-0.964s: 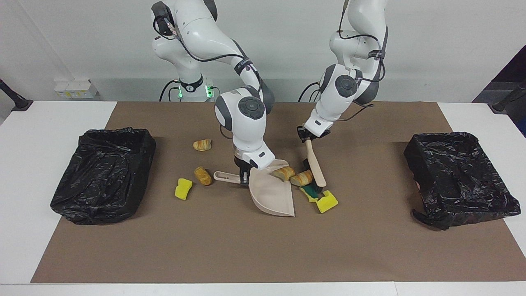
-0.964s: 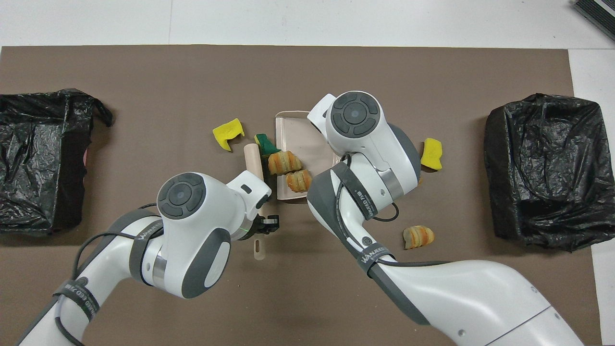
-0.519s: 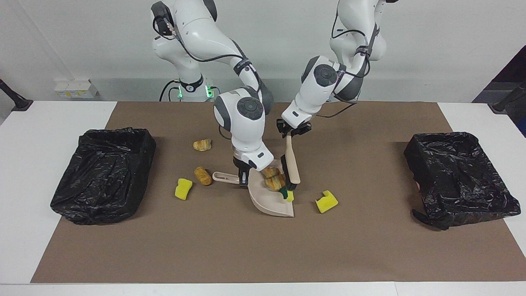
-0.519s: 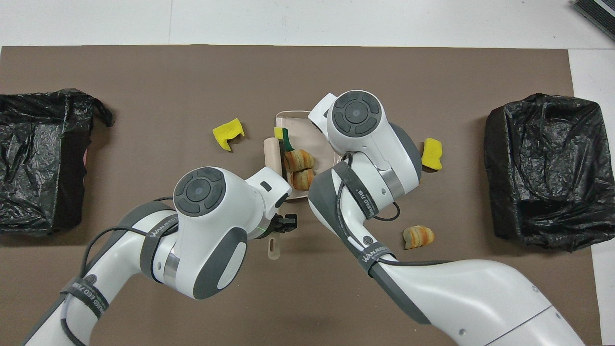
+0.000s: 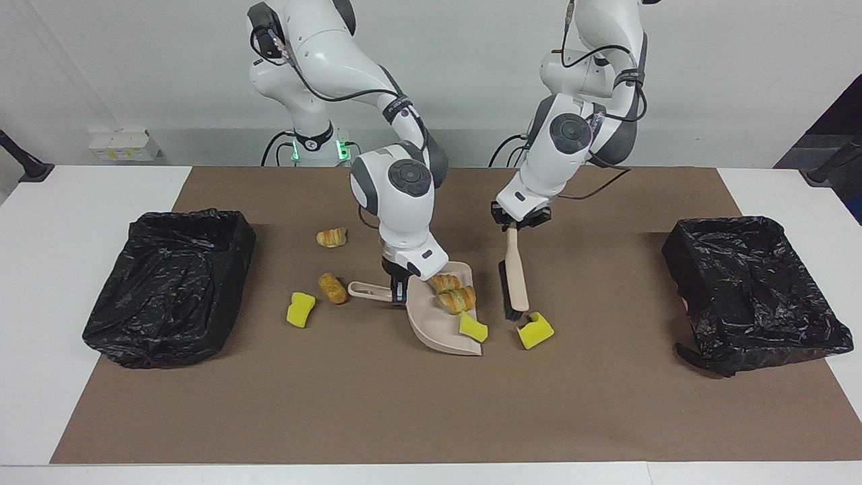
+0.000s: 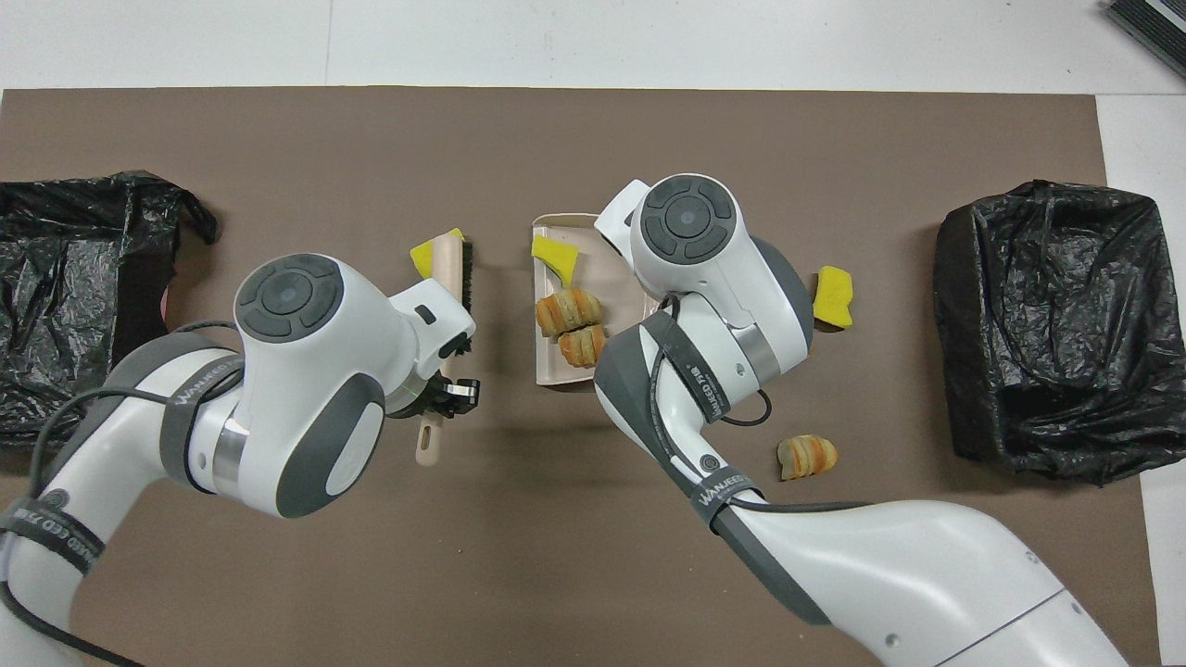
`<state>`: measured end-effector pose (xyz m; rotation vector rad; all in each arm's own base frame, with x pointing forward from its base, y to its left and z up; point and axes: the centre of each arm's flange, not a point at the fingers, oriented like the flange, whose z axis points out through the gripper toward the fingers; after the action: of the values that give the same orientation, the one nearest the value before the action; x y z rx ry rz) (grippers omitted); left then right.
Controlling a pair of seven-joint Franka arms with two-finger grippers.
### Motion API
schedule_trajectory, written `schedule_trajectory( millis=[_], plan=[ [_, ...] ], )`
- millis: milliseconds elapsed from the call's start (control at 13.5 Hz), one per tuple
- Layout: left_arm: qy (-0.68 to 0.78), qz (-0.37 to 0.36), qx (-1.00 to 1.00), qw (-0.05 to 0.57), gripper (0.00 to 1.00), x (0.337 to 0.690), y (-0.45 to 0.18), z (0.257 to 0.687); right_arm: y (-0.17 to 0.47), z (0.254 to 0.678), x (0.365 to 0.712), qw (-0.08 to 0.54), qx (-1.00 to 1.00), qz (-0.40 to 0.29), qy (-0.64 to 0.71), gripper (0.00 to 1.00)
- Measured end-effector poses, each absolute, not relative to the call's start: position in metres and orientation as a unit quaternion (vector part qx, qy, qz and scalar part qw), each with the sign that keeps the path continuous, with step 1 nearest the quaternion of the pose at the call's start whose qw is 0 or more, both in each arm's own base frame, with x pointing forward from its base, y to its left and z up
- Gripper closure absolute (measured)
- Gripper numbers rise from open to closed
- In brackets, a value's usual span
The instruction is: Sweep and dump trash in bin
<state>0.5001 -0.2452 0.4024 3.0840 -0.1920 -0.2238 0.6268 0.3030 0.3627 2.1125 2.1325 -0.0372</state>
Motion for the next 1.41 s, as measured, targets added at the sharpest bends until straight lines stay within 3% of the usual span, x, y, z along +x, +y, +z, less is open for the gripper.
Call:
schedule_trajectory(
  millis=[371,815,1408],
  plan=[
    [-0.105,-0.058,0.993,-0.020,0.74,0.550,-0.175,0.392,0.301,0.363,0.628,0.070,0.703,-0.013,0.708,0.67],
    [-0.127,-0.078,0.989,-0.023,0.74,0.556,-0.193,0.350,0.297,0.362,0.629,0.069,0.705,-0.014,0.706,0.67],
    [-0.171,-0.084,0.982,-0.009,0.74,0.499,-0.308,0.350,0.296,0.360,0.629,0.069,0.705,-0.015,0.705,0.67]
  ],
)
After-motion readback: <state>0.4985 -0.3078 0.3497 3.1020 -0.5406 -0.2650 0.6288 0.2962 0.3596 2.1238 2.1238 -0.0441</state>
